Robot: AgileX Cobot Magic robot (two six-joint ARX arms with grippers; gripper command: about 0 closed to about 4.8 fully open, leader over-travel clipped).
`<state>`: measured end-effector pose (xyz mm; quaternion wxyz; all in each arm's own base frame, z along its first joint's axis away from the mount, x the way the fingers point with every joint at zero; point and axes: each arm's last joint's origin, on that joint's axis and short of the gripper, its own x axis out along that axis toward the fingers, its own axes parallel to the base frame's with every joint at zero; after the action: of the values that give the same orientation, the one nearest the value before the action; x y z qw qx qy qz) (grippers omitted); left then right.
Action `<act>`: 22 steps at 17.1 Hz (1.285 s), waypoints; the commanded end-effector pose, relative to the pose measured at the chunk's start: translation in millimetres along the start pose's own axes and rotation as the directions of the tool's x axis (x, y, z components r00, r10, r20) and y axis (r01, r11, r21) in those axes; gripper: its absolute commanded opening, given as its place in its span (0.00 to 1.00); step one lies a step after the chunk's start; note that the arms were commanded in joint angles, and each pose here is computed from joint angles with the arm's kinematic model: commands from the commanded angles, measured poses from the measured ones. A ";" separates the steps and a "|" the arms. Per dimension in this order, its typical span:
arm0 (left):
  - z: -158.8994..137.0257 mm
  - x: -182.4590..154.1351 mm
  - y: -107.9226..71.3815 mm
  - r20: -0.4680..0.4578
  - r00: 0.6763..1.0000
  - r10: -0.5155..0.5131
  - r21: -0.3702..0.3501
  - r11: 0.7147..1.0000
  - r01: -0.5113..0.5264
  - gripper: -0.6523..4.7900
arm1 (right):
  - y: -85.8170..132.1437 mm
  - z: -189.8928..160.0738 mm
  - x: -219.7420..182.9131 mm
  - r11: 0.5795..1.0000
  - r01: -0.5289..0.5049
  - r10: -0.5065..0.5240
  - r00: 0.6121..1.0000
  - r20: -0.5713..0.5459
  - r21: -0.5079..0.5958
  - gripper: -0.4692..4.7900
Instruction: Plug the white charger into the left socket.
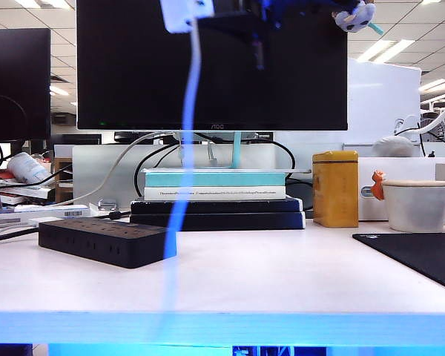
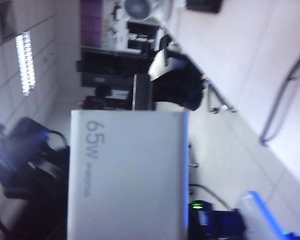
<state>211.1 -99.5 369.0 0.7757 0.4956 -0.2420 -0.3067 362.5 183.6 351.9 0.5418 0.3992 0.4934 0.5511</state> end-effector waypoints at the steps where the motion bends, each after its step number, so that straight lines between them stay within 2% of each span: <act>1: -1.9 17.0 -11.0 0.019 0.999 -0.040 0.150 0.988 0.037 0.73 | 24.3 1.4 5.3 0.996 -0.085 0.085 0.996 -0.025 -0.003 0.41; 5: -1.8 20.8 -13.5 0.019 0.999 -0.042 0.183 0.982 0.038 0.75 | 30.8 2.7 5.0 0.994 -0.109 0.109 0.994 -0.022 0.012 0.41; 6: -1.6 20.9 -11.9 0.013 1.000 -0.022 0.189 0.982 0.019 0.80 | 30.8 2.6 5.0 0.994 -0.109 0.109 0.994 -0.024 0.016 0.41; 7: 0.2 20.9 -7.9 0.030 0.999 0.018 0.204 0.979 -0.024 1.00 | 30.8 2.4 5.5 0.994 -0.109 0.109 0.994 -0.025 0.017 0.41; 9: 1.0 20.8 -5.9 0.038 0.999 0.038 0.214 0.976 -0.045 1.00 | 31.0 2.2 6.0 0.994 -0.109 0.110 0.994 -0.027 0.024 0.41; 14: -1.8 25.1 -8.3 0.037 0.999 0.035 0.331 0.943 -0.045 1.00 | 32.6 0.2 10.5 0.990 -0.111 0.115 0.992 -0.045 0.081 0.41; 17: -5.8 30.3 -11.3 0.023 0.999 0.036 0.337 0.940 -0.041 1.00 | 40.5 -3.4 19.7 0.988 -0.138 0.143 0.987 -0.077 0.064 0.37; 22: -7.7 32.4 -9.1 -0.017 0.996 0.088 0.407 0.911 -0.074 1.00 | 46.9 -7.2 26.2 0.986 -0.158 0.164 0.979 -0.118 0.061 0.36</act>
<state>236.9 -121.9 354.8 0.6734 0.6355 -0.2985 -0.2316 347.0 213.0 385.3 0.4500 0.4256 0.5195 0.5887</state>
